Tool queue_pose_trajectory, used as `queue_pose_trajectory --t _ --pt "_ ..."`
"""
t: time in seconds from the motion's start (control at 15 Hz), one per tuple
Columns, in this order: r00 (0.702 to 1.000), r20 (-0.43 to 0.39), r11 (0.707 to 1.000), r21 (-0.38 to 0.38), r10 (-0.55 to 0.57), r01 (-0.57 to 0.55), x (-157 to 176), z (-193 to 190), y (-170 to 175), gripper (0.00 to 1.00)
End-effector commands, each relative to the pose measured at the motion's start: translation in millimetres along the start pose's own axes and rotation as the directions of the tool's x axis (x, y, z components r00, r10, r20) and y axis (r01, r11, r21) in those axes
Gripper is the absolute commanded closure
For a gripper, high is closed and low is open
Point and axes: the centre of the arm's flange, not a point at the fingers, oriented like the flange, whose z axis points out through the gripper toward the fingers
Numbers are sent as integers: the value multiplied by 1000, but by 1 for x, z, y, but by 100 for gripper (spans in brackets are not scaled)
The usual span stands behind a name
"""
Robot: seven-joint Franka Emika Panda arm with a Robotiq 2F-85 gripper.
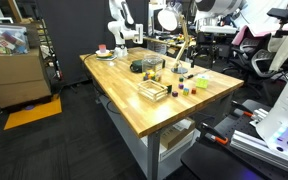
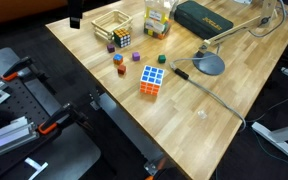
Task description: Put the small Rubik's cube in the wooden box
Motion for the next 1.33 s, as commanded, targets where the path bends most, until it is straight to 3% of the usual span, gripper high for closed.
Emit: queue_pose_trajectory --t 0.0,0.33,0.53,0.67,0.8,1.07,1.13,1.27 --pt "1000 -3 1000 3 0 0 0 -2 0 0" --pt "1000 -5 1000 4 0 0 0 -3 -1 0" --pt "990 -48 985 -99 135 -139 32 20 11 0" --pt "971 -85 960 -152 224 -235 53 38 14 0" --pt "956 -50 944 -147 290 -295 69 57 8 0" --pt "949 16 945 -102 314 -311 88 83 -12 0" --pt "952 -4 944 -133 305 -303 75 83 -5 0" --pt "949 7 942 -120 315 -312 83 87 -12 0"
